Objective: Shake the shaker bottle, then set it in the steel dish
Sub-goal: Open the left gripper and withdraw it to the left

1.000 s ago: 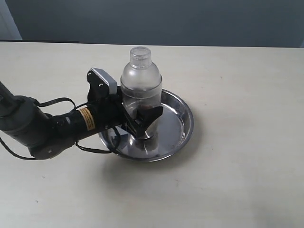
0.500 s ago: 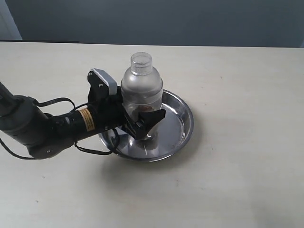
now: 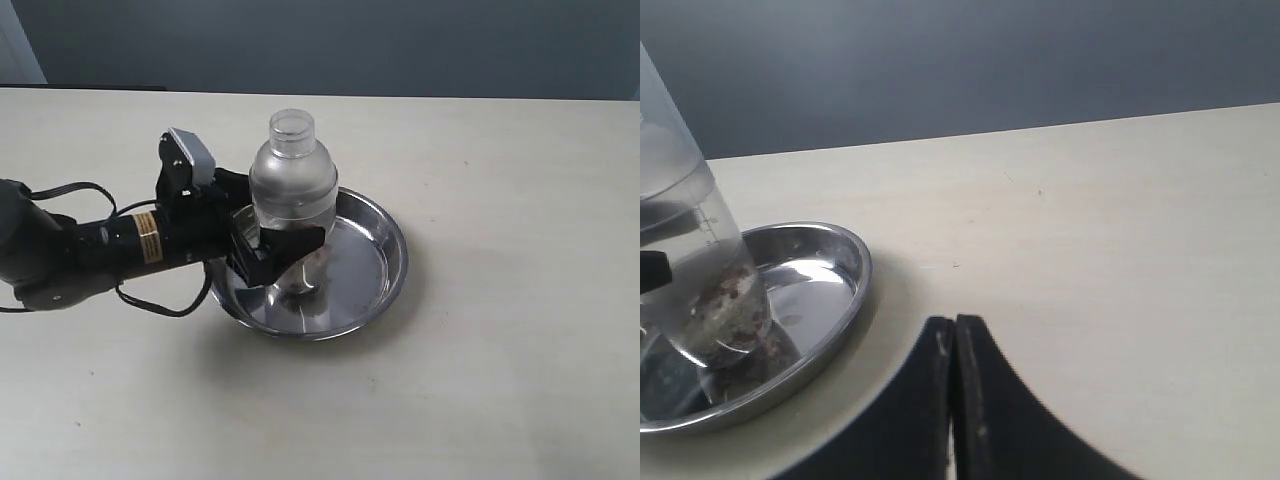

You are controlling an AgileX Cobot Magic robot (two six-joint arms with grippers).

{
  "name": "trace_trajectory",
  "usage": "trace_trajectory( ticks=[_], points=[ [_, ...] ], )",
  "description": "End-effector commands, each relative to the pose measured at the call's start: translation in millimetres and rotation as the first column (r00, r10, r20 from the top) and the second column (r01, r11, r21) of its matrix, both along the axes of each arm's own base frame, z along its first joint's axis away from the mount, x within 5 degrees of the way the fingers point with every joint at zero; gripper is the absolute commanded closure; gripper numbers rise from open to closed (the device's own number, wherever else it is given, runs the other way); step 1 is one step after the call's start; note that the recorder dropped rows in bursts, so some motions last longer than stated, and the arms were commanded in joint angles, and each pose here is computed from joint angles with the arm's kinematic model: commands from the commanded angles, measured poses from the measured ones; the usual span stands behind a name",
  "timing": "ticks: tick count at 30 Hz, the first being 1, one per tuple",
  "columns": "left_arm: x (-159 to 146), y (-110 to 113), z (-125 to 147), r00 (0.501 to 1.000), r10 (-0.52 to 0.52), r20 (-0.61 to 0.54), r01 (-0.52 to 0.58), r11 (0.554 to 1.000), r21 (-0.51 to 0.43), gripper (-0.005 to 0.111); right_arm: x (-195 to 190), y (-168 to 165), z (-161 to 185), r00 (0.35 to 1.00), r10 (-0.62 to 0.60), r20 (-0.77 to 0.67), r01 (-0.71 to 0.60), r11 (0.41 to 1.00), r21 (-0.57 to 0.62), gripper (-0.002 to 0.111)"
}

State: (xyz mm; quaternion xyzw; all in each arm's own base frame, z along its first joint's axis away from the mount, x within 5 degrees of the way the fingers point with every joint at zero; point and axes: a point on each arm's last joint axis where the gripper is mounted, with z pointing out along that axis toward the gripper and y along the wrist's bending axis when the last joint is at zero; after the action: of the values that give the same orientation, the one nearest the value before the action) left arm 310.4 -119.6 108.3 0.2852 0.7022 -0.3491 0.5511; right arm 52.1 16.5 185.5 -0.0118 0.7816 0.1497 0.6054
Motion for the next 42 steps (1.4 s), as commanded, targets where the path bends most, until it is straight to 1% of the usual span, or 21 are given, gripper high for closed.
trace_trajectory(
  ticks=[1,5,11,16,21,23,29,33,35,37,39,40,41,42],
  points=[
    [-5,4,9,0.998,-0.065,0.006,0.065,0.998,-0.006,0.01,0,0,1,1.0,-0.001,0.013,0.001,1.0,0.0,0.109],
    [-8,6,13,0.993,-0.115,0.023,0.114,0.993,0.014,0.01,0,0,1,1.0,-0.001,0.013,0.001,1.0,0.0,0.109],
    [-4,19,34,0.994,-0.076,0.078,0.075,0.997,0.008,0.01,0,0,1,1.0,-0.001,0.013,0.001,1.0,0.0,0.109],
    [-1,37,42,0.995,-0.031,0.099,0.029,0.999,0.014,0.01,0,0,1,1.0,-0.001,0.013,0.001,1.0,0.0,0.109],
    [-4,57,49,0.999,-0.04,0.027,0.04,0.999,-0.012,0.01,0,0,1,1.0,-0.001,0.013,0.001,1.0,0.0,0.109],
    [-5,62,53,0.999,-0.037,0.0,0.037,0.999,-0.028,0.01,0,0,1,1.0,-0.001,0.013,0.001,1.0,0.0,0.109],
    [-14,62,60,0.996,-0.084,0.014,0.084,0.996,0.002,0.01,0,0,1,1.0,-0.001,0.013,0.001,1.0,0.0,0.109],
    [-19,65,69,0.998,-0.047,0.035,0.047,0.999,-0.013,0.013,0,0,1,1.0,-0.001,0.013,0.001,1.0,0.0,0.109],
    [-23,71,78,0.998,-0.003,0.058,0.005,1.0,-0.025,0.019,0,0,1,1.0,-0.001,0.013,0.001,1.0,0.0,0.109],
    [-25,82,93,0.992,0.063,0.111,-0.06,0.998,-0.035,0.031,0,0,1,1.0,-0.001,0.013,0.001,1.0,0.0,0.109],
    [-29,94,110,0.982,0.106,0.155,-0.101,0.994,-0.04,0.045,0,0,1,1.0,-0.001,0.013,0.001,1.0,0.0,0.109],
    [-32,101,119,0.979,0.14,0.151,-0.131,0.989,-0.066,0.057,0,0,1,1.0,-0.001,0.013,0.001,1.0,0.0,0.109],
    [-35,105,129,0.976,0.16,0.149,-0.148,0.985,-0.09,0.066,0,0,1,1.0,-0.001,0.013,0.001,1.0,0.0,0.109],
    [-40,109,138,0.974,0.176,0.143,-0.161,0.981,-0.111,0.079,0,0,1,1.0,-0.001,0.013,0.001,1.0,0.0,0.109]
  ],
)
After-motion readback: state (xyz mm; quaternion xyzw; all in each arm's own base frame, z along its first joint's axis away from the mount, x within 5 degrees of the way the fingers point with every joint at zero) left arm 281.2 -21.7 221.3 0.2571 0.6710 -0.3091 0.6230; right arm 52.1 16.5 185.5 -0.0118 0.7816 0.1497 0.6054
